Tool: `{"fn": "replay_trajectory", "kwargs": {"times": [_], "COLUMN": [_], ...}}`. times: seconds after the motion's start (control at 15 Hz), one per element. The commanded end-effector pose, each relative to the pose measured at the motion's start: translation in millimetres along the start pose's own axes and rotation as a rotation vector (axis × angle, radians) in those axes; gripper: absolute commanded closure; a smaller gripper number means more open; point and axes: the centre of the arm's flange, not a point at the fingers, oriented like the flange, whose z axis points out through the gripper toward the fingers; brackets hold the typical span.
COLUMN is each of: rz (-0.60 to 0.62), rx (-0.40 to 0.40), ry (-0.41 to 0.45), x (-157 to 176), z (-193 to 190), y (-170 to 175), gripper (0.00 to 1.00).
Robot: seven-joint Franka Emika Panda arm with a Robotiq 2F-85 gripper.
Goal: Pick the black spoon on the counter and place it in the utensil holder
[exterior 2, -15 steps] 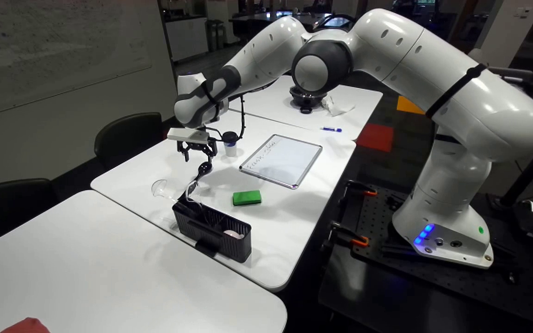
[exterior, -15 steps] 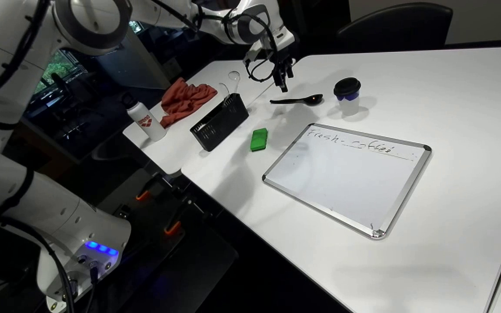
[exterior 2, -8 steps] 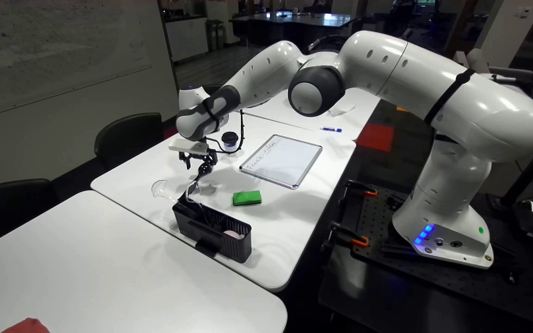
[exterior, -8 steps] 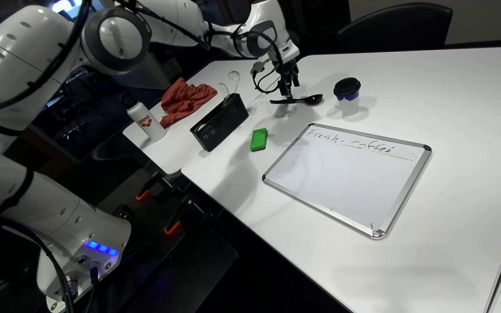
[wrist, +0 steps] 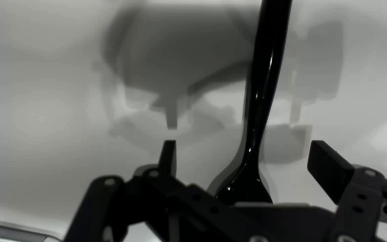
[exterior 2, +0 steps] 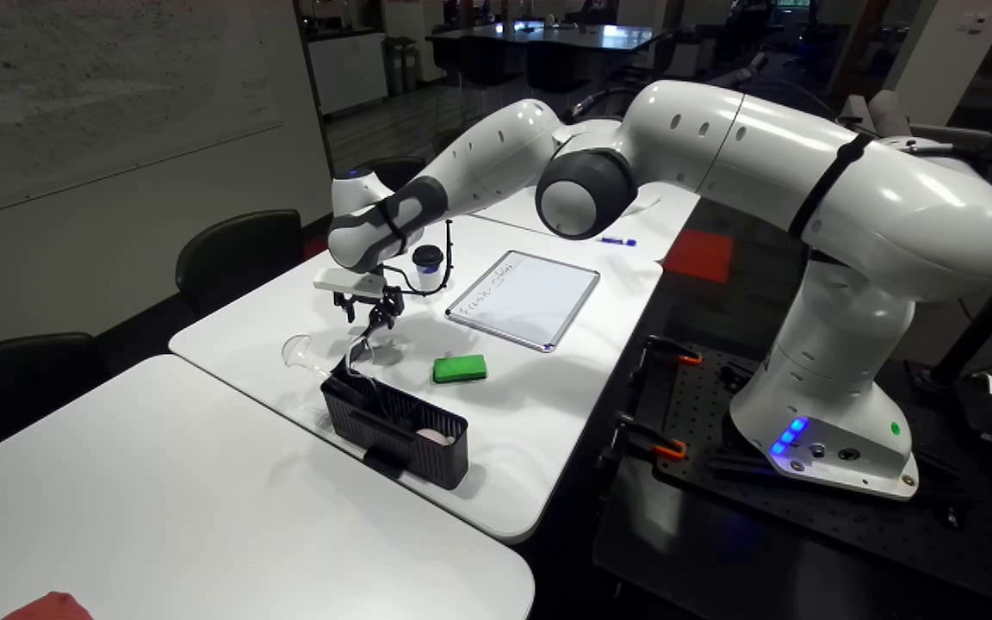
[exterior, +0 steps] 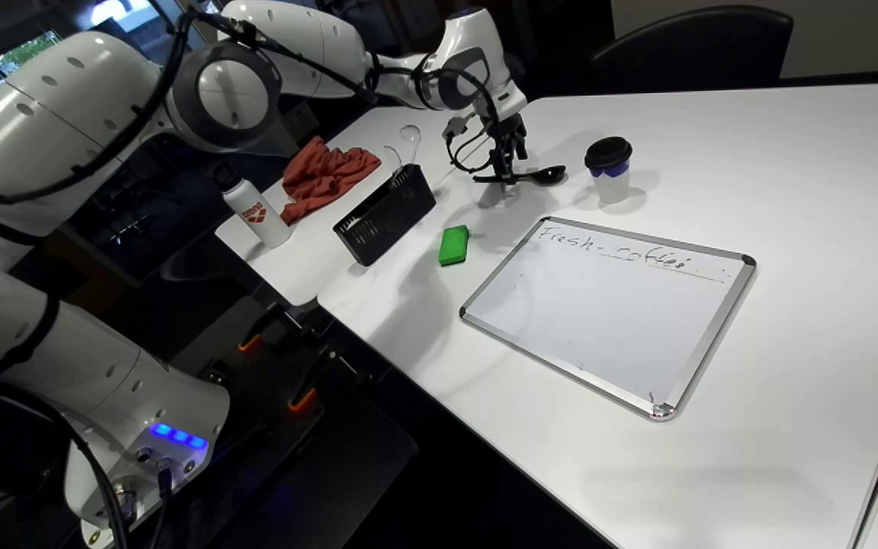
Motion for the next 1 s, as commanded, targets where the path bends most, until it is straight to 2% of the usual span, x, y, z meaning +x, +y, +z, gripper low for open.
{"fn": "replay_trajectory", "kwargs": {"times": [0.0,0.07,0.2,0.27,0.47,0.53,0.6,0.73,0.8,0.93], "rz": [0.027,0.030,0.035,0.034,0.031,0.030,0.028,0.029,0.025,0.019], "rx": [-0.030,-0.036,-0.049,-0.054,-0.070,-0.073,-0.076,-0.075,-0.072,-0.063], "ry": [0.008,0.007,0.006,0.006,0.006,0.007,0.007,0.009,0.013,0.021], "x": [9,10,11,12,12,12,12,11,11,9], "z": [9,10,13,15,20,21,22,23,21,15], "y": [-24,-23,-22,-22,-21,-21,-20,-20,-19,-18], "gripper": [0.00,0.00,0.25,0.31,0.39,0.36,0.39,0.63,0.66,0.81]}}
